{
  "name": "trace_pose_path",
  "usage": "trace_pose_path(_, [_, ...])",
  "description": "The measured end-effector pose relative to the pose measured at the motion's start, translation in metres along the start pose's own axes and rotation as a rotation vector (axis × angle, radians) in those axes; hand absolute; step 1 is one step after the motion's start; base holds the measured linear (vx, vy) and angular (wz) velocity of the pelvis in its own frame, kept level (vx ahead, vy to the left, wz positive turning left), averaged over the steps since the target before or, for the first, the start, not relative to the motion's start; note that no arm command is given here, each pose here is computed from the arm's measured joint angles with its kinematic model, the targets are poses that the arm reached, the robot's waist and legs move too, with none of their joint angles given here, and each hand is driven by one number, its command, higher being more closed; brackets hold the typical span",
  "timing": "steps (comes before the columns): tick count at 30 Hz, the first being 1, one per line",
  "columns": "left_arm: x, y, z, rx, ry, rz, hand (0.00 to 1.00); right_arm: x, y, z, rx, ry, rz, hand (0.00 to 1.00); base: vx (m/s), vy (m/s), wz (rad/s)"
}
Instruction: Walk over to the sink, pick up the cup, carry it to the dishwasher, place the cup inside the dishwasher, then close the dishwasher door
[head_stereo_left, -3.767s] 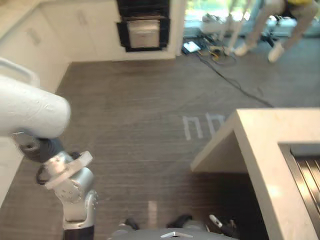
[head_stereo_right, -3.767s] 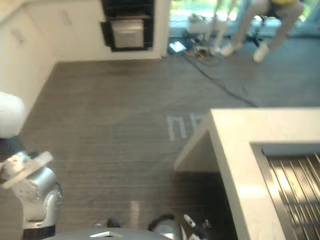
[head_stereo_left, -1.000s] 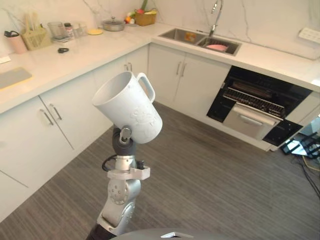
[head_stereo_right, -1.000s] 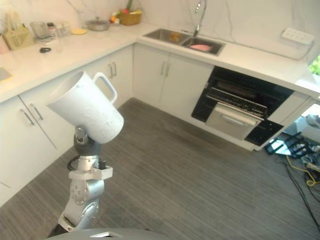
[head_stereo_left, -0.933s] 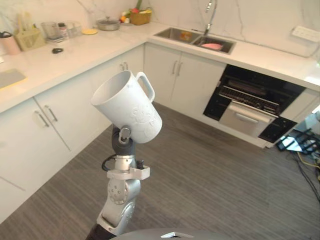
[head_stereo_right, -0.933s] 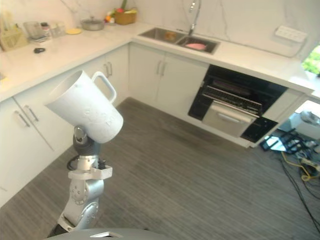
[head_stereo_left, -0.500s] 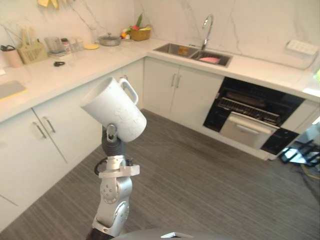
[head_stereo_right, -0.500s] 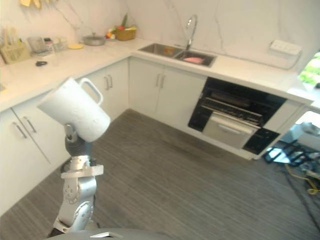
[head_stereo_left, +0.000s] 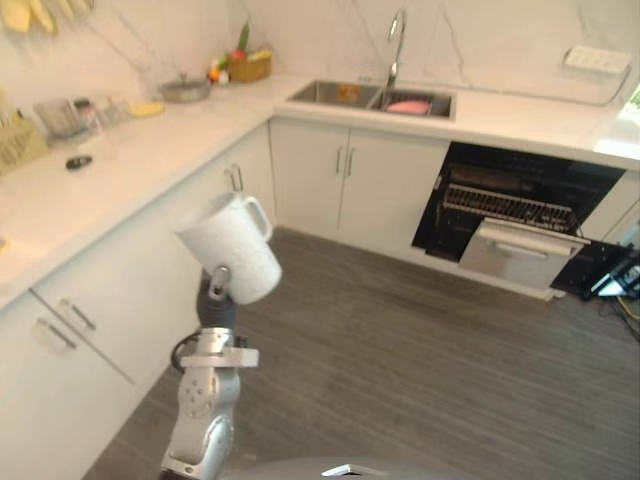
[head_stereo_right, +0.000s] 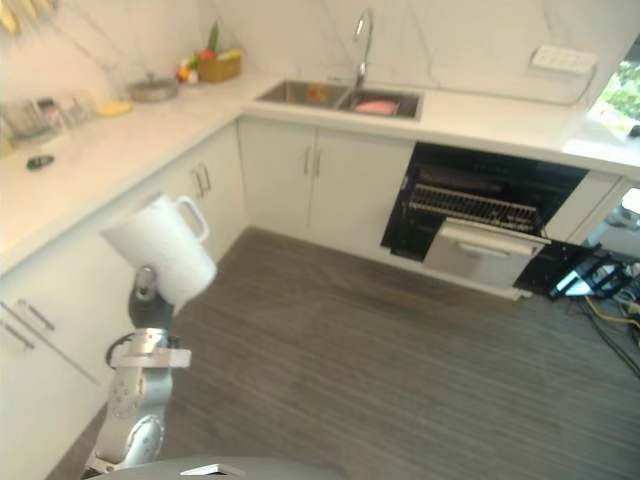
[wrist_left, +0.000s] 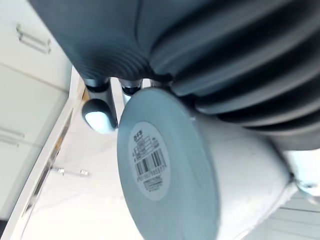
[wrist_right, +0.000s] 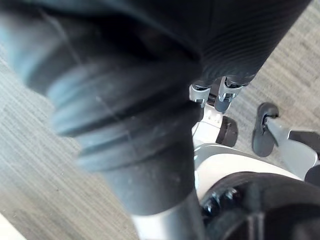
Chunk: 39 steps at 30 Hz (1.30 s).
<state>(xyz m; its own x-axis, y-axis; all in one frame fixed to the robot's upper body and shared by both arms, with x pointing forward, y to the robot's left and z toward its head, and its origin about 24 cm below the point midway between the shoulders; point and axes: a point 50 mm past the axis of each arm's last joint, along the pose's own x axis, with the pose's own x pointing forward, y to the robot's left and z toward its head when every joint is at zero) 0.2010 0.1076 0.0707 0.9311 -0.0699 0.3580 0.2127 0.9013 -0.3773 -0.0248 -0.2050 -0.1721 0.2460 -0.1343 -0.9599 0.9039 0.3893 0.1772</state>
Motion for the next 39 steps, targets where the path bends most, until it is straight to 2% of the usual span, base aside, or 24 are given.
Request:
trace_pose_path(5, [0.014, -0.015, 0.007, -0.001, -0.039, -0.094, 1.00, 0.004, 0.019, 0.007, 0.034, -0.074, 0.057, 0.00, 0.29, -0.051, -0.02])
trace_pose_path(11, [0.028, -0.045, 0.005, -0.045, -0.039, -0.227, 1.00, 0.001, 0.023, 0.017, 0.060, -0.230, -0.094, 0.00, 0.35, -0.213, 0.27])
trace_pose_path(14, [0.015, -0.047, -0.005, -0.082, 0.018, -0.193, 1.00, 0.003, 0.039, 0.038, 0.000, -0.315, -0.079, 0.00, 0.41, -0.229, -0.42])
trace_pose_path(18, [0.017, -0.060, 0.003, -0.075, -0.026, -0.245, 1.00, 0.004, 0.071, 0.054, -0.098, -0.385, 0.010, 0.00, 0.31, -0.244, -0.02])
trace_pose_path(21, [0.017, -0.057, 0.009, -0.077, -0.053, -0.223, 1.00, 0.003, 0.082, 0.065, -0.119, -0.417, 0.046, 0.00, 0.22, -0.195, -0.28])
trace_pose_path(25, [0.006, -0.039, 0.013, -0.067, -0.076, -0.106, 1.00, -0.005, 0.081, 0.084, -0.184, -0.527, 0.108, 0.00, 0.31, -0.096, -0.29])
trace_pose_path(29, [-0.007, -0.009, 0.009, 0.014, -0.046, -0.046, 1.00, -0.027, 0.128, 0.109, -0.180, -0.752, 0.283, 0.00, 0.34, -0.032, -0.90])
trace_pose_path(34, [-0.020, -0.019, 0.005, 0.007, -0.033, -0.063, 1.00, -0.087, 0.188, 0.140, -0.174, -1.125, 0.418, 0.00, 0.37, 0.146, -0.95])
trace_pose_path(39, [-0.010, -0.021, 0.012, 0.034, -0.092, -0.123, 1.00, -0.103, 0.195, 0.144, -0.143, -1.243, 0.391, 0.00, 0.36, 0.332, -0.30])
